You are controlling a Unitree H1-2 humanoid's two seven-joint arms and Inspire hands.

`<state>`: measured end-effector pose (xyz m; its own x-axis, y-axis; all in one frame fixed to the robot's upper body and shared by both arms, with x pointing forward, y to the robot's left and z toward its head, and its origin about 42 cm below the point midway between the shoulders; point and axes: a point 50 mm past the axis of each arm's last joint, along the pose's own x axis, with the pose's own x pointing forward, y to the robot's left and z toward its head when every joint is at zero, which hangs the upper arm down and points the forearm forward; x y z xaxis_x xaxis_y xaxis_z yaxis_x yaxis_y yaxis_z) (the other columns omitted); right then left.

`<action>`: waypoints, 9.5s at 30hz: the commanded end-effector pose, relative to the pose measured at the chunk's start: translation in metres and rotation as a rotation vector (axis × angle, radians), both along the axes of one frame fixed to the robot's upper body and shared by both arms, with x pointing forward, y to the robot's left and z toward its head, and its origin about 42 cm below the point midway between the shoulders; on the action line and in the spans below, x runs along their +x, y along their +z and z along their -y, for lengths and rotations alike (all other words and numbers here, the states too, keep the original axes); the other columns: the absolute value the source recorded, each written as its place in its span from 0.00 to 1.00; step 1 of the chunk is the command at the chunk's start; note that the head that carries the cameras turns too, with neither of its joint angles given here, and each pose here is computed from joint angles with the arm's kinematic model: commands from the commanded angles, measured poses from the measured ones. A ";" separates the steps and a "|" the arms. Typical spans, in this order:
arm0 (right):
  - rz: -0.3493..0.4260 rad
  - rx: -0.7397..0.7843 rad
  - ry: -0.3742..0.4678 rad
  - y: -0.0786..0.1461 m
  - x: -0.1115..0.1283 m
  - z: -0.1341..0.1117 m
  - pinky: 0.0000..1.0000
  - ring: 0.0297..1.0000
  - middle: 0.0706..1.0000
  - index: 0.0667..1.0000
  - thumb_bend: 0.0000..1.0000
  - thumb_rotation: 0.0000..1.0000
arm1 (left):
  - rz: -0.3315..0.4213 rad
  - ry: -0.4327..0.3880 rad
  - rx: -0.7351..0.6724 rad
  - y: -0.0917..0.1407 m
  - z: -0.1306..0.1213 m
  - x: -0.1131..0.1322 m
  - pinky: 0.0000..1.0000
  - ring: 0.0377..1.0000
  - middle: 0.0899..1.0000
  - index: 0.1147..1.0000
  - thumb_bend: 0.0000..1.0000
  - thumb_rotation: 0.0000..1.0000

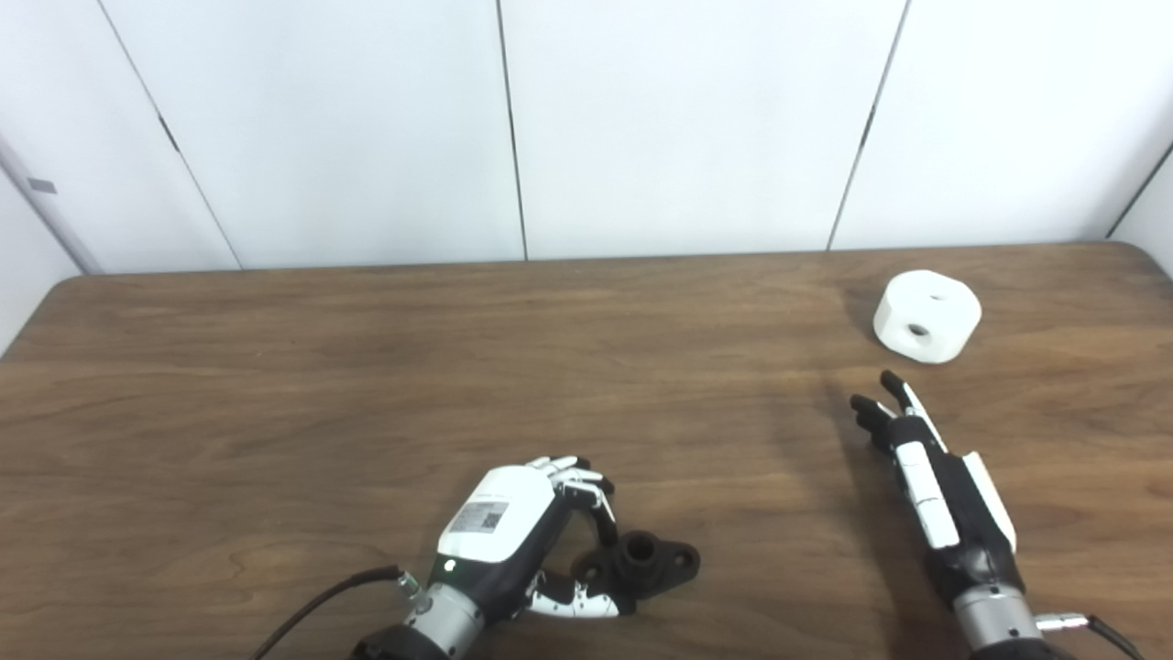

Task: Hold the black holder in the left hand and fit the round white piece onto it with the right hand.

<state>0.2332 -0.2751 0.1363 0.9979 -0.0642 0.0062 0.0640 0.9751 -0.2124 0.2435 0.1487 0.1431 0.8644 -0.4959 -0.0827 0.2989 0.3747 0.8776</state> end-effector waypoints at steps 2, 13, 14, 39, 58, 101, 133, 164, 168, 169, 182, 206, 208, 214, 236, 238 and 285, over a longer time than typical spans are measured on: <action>0.009 0.016 0.023 0.006 -0.002 -0.001 0.93 0.90 0.87 0.98 0.56 1.00 | -0.063 -0.015 0.065 -0.018 0.000 -0.009 0.88 0.88 0.76 0.42 0.52 0.05; 0.011 0.009 -0.030 0.005 -0.007 0.003 0.98 0.92 0.87 0.95 0.55 0.90 | -0.061 -0.010 0.074 -0.022 -0.008 -0.017 0.87 0.87 0.76 0.42 0.52 0.05; 0.011 0.014 -0.036 0.007 -0.007 0.004 0.98 0.93 0.88 0.96 0.56 0.84 | -0.064 -0.008 0.073 -0.021 -0.009 -0.018 0.87 0.87 0.76 0.42 0.52 0.05; 0.182 -0.516 -0.217 0.100 0.057 0.057 0.85 0.88 0.91 0.91 0.76 0.46 | -0.057 -0.015 0.099 -0.020 -0.032 -0.018 0.83 0.86 0.75 0.42 0.52 0.05; 0.106 -0.729 -0.196 0.142 0.160 0.092 0.89 0.98 0.95 0.83 0.82 0.33 | -0.079 -0.017 0.117 -0.017 -0.037 -0.024 0.83 0.86 0.75 0.42 0.52 0.05; -0.138 -0.858 -0.135 0.117 0.186 0.107 0.87 0.99 0.91 0.73 0.91 0.32 | -0.095 -0.012 0.111 -0.017 -0.034 -0.025 0.82 0.86 0.75 0.42 0.52 0.05; -0.089 -0.856 -0.106 0.123 0.182 0.101 0.85 0.98 0.88 0.66 0.80 0.22 | -0.106 -0.015 0.098 -0.015 -0.034 -0.026 0.81 0.86 0.75 0.42 0.52 0.05; 0.073 -0.920 -0.147 0.110 0.174 0.108 0.81 0.86 0.73 0.45 0.52 0.13 | -0.102 -0.012 0.091 -0.011 -0.032 -0.027 0.82 0.85 0.75 0.42 0.52 0.05; 0.095 -0.925 -0.134 0.116 0.171 0.104 0.81 0.86 0.73 0.45 0.52 0.13 | -0.103 -0.012 0.094 -0.011 -0.029 -0.026 0.82 0.85 0.76 0.42 0.52 0.05; 0.105 -0.925 -0.127 0.118 0.169 0.102 0.81 0.86 0.73 0.45 0.52 0.13 | -0.103 -0.012 0.093 -0.011 -0.028 -0.026 0.82 0.85 0.75 0.42 0.52 0.05; 0.208 -0.934 0.130 0.173 0.100 0.040 0.81 0.88 0.76 0.45 0.52 0.13 | -0.102 -0.015 0.096 -0.016 -0.001 -0.023 0.82 0.85 0.75 0.42 0.52 0.05; 0.260 -0.808 0.488 0.166 0.024 -0.046 0.77 0.90 0.77 0.45 0.52 0.14 | -0.089 -0.015 0.100 -0.012 0.012 -0.015 0.81 0.84 0.75 0.42 0.52 0.05; 0.261 -0.806 0.508 0.162 0.023 -0.050 0.77 0.90 0.77 0.45 0.52 0.14 | -0.088 -0.016 0.100 -0.011 0.013 -0.015 0.81 0.84 0.75 0.42 0.52 0.05; 0.242 -0.783 0.561 0.149 0.017 -0.061 0.76 0.90 0.78 0.45 0.52 0.14 | -0.087 -0.012 0.112 -0.011 0.015 -0.014 0.81 0.84 0.74 0.42 0.52 0.05; 0.239 -0.769 0.629 0.127 0.012 -0.082 0.76 0.91 0.78 0.45 0.52 0.14 | -0.079 -0.015 0.111 -0.009 0.020 -0.013 0.81 0.83 0.74 0.42 0.52 0.05; 0.236 -0.770 0.632 0.125 0.012 -0.083 0.76 0.91 0.78 0.45 0.52 0.14 | -0.078 -0.018 0.113 -0.008 0.021 -0.013 0.81 0.83 0.74 0.42 0.52 0.05; 0.221 -0.811 0.607 0.104 0.027 -0.083 0.76 0.90 0.77 0.45 0.52 0.13 | -0.076 -0.023 0.108 -0.003 0.025 -0.016 0.81 0.83 0.74 0.42 0.52 0.05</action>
